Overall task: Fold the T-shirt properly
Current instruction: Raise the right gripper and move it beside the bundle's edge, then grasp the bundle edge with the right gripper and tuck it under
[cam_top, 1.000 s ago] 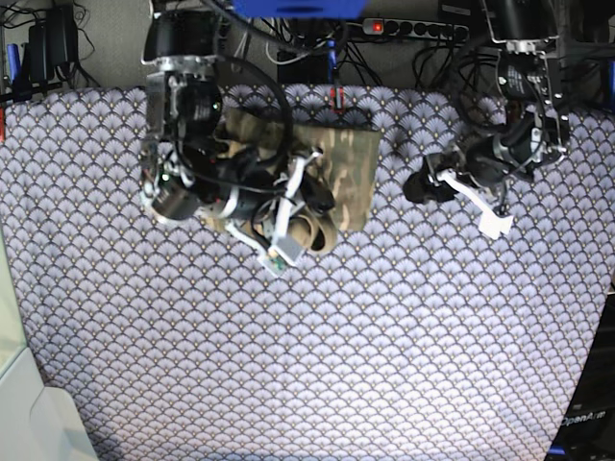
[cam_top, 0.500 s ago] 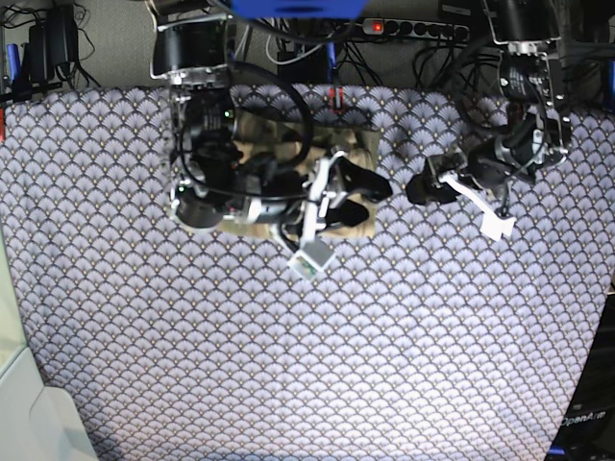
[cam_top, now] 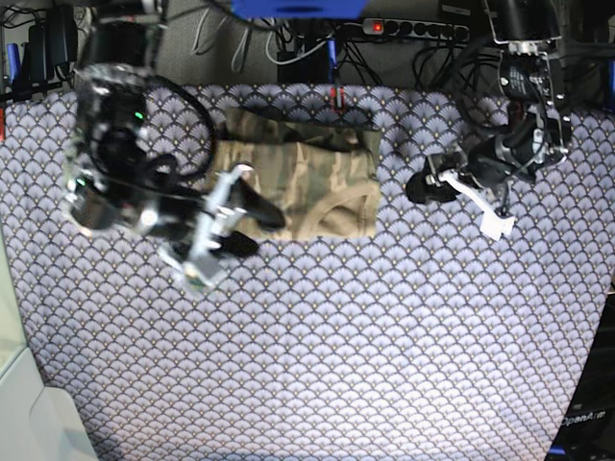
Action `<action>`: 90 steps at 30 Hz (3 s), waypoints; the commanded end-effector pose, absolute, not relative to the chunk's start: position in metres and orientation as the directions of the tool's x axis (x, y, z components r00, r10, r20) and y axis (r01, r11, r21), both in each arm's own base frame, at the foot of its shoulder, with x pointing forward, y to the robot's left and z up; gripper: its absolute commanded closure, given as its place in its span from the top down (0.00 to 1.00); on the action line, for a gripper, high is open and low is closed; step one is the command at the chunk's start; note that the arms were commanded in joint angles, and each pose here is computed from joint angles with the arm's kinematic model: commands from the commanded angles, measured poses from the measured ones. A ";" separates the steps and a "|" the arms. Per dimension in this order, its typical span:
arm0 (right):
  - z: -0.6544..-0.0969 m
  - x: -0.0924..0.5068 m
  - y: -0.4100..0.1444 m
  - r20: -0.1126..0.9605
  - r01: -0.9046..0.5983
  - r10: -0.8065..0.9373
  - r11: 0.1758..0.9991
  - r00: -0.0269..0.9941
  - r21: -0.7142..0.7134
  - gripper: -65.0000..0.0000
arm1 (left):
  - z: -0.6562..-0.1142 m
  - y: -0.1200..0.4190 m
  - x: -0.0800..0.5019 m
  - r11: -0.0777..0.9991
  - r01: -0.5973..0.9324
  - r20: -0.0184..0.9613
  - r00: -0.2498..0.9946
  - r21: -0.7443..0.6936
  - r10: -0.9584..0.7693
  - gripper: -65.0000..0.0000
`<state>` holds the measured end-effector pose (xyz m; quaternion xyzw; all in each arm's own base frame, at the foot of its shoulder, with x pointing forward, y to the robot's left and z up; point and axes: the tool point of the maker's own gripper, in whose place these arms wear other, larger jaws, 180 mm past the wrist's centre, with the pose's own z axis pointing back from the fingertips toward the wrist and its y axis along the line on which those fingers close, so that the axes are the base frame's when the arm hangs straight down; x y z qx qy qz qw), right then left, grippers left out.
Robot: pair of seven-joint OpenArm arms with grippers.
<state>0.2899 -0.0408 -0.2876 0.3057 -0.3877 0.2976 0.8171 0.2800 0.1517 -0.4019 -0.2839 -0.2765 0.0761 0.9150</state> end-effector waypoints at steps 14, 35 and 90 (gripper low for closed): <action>-0.323 0.246 -0.083 0.768 -0.603 0.144 0.713 0.624 0.357 0.20 | -0.373 0.150 0.291 0.829 0.082 0.540 0.793 -0.553 0.281 0.67; -0.373 0.207 -0.032 0.674 -0.558 0.039 0.599 0.737 0.575 0.20 | -0.353 0.210 0.281 0.865 -0.022 0.561 0.752 -0.502 0.345 0.67; -0.321 0.287 0.063 0.789 -0.732 0.048 0.410 0.613 0.543 0.15 | -0.364 0.233 0.261 0.887 -0.068 0.539 0.773 -0.456 0.336 0.67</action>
